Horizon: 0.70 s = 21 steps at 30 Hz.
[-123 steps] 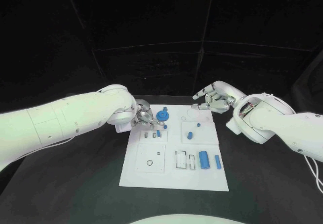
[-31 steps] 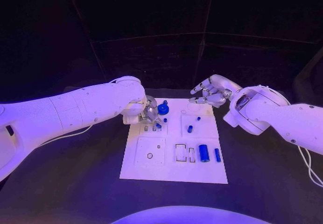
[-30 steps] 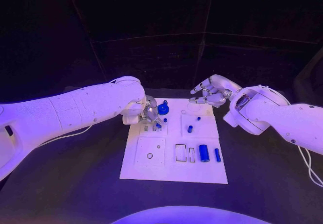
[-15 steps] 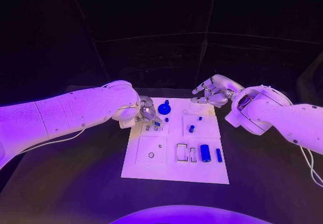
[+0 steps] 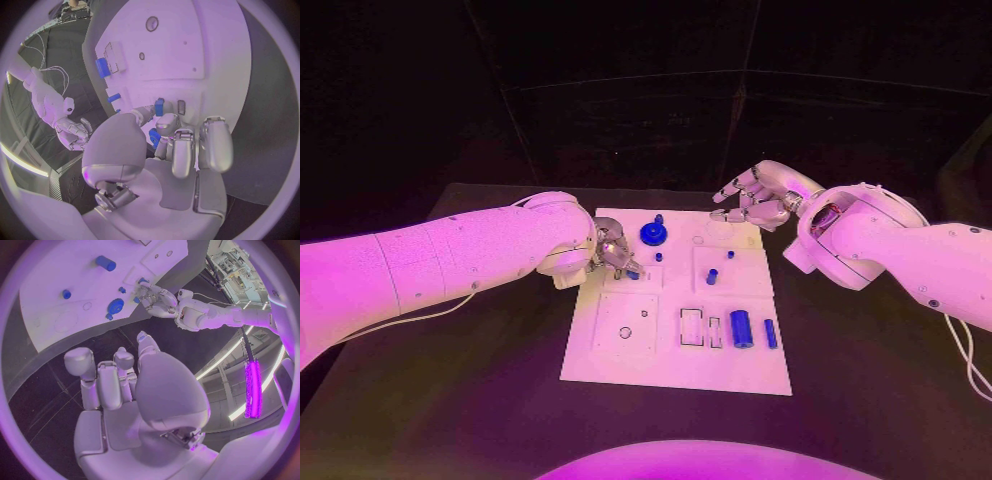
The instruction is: Assemble the parts on the task board
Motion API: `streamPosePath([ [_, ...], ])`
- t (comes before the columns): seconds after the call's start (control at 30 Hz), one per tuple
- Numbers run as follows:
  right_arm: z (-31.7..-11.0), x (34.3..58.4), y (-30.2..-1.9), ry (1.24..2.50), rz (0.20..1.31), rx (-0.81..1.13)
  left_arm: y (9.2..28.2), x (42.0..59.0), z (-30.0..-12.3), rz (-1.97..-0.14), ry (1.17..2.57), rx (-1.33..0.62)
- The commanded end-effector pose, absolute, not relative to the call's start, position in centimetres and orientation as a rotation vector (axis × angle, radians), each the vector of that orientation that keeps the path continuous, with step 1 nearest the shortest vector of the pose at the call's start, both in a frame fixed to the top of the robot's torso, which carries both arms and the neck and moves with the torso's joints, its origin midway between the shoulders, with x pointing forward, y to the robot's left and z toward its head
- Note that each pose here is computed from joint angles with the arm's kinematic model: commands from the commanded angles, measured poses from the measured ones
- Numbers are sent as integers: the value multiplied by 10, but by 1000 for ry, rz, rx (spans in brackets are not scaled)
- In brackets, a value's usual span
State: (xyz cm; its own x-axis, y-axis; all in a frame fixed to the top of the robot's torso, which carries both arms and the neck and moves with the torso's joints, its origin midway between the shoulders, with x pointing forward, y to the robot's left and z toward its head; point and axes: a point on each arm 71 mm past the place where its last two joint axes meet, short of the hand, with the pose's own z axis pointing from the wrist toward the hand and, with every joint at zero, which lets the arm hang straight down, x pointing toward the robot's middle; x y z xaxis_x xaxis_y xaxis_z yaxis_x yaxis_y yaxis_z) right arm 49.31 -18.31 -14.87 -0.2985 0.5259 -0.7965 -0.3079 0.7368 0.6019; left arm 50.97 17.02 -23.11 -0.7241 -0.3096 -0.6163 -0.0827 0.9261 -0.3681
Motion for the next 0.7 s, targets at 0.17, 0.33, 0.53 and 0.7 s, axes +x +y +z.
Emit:
streamPosePath([
  [0.17, -148, 493, -182, 1694, 840, 158, 168, 510, -232, -402, 2325, -222],
  [0.33, -148, 493, -182, 1696, 842, 155, 169, 509, -233, -393, 2342, -209],
  [0.53, -149, 493, -182, 1698, 843, 154, 169, 508, -234, -386, 2359, -196],
  [0.7, -149, 494, -181, 1698, 843, 154, 167, 507, -235, -386, 2365, -190],
])
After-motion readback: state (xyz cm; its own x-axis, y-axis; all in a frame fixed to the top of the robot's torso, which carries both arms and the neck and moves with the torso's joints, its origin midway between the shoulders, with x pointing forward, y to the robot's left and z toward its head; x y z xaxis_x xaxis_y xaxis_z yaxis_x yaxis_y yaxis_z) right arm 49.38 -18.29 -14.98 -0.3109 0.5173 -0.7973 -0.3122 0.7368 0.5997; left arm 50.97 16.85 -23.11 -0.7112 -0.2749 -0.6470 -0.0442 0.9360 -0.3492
